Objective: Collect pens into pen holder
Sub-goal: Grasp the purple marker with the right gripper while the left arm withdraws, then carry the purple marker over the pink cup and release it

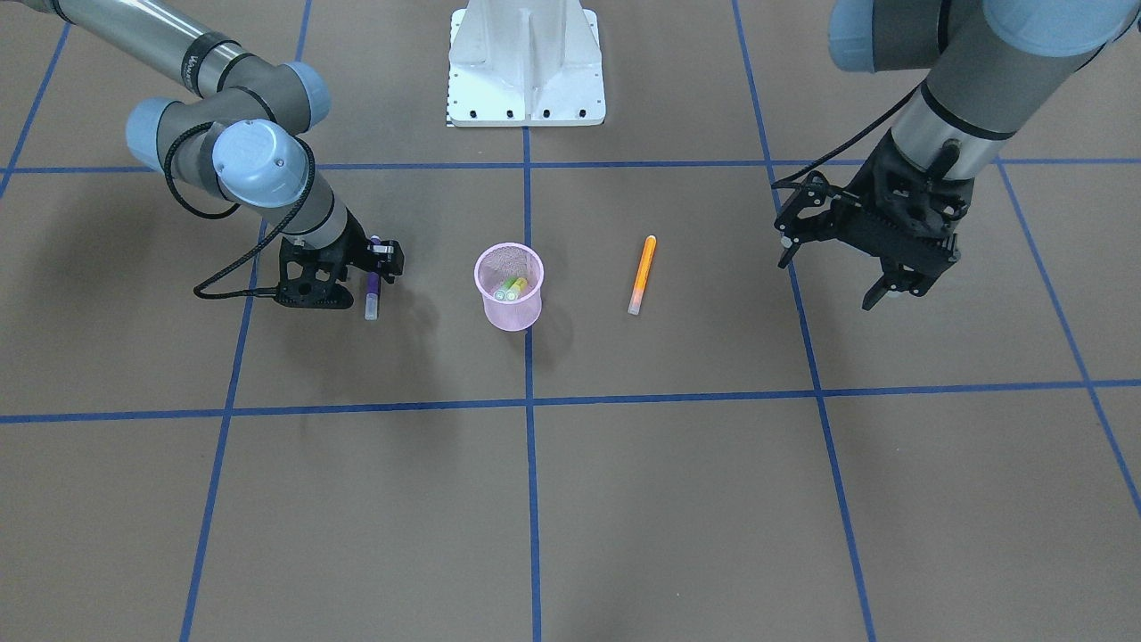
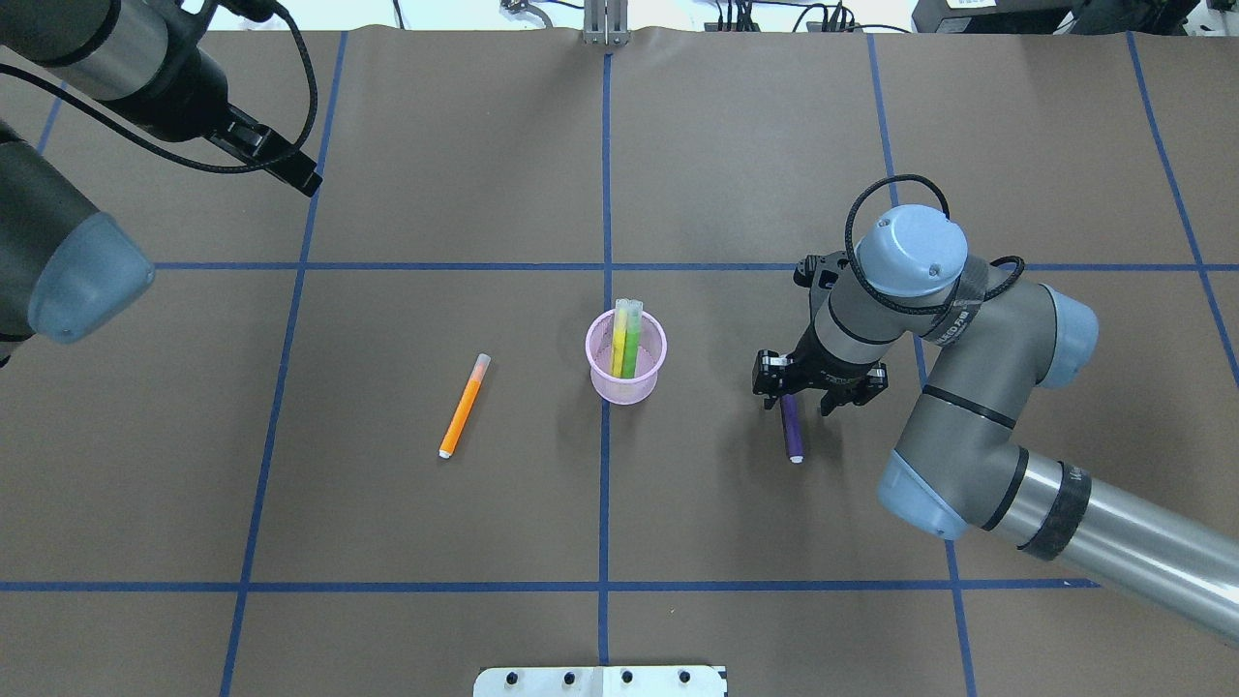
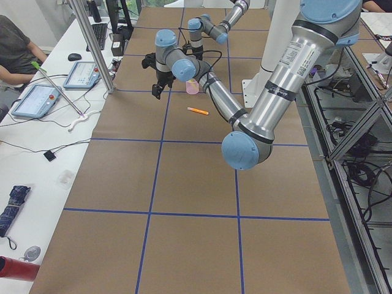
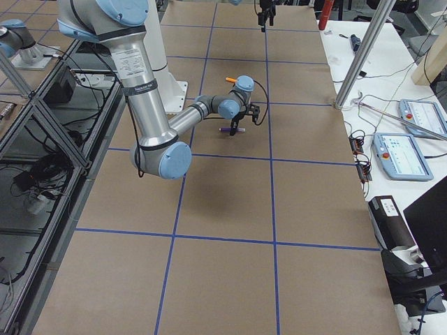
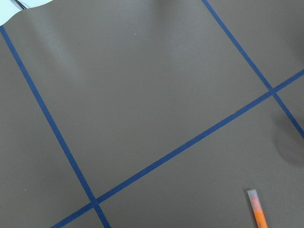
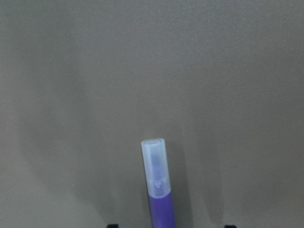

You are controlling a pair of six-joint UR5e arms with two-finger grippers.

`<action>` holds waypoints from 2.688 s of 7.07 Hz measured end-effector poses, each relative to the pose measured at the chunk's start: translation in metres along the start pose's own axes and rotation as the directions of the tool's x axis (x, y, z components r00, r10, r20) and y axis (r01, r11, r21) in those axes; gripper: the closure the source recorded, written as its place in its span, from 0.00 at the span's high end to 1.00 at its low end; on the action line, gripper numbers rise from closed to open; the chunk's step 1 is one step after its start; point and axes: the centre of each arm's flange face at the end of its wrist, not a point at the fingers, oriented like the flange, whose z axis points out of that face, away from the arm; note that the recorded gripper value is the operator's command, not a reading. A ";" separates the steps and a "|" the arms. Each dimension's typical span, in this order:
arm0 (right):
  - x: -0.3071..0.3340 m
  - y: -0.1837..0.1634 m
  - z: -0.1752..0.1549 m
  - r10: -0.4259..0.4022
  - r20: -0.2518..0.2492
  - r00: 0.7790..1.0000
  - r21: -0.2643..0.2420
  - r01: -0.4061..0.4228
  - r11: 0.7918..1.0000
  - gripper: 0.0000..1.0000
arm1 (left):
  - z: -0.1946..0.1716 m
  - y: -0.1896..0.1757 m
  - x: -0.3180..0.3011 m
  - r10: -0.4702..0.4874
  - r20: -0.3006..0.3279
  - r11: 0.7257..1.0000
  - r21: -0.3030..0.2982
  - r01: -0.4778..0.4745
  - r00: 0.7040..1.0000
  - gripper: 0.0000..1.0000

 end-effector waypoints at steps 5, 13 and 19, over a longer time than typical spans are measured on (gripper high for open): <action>-0.004 0.004 0.000 -0.014 0.004 1.000 -0.001 0.014 1.000 0.00 | -0.004 0.002 0.000 0.002 0.001 1.000 0.007 -0.002 1.000 0.99; -0.120 0.046 -0.137 0.284 0.169 0.944 0.502 -0.330 0.799 0.00 | 0.017 -0.002 0.005 -0.001 -0.006 1.000 -0.023 0.001 1.000 0.99; -0.202 0.082 -0.089 0.349 0.198 0.916 0.642 -0.390 0.660 1.00 | 0.037 0.000 0.010 -0.001 -0.012 0.998 -0.056 0.000 1.000 0.99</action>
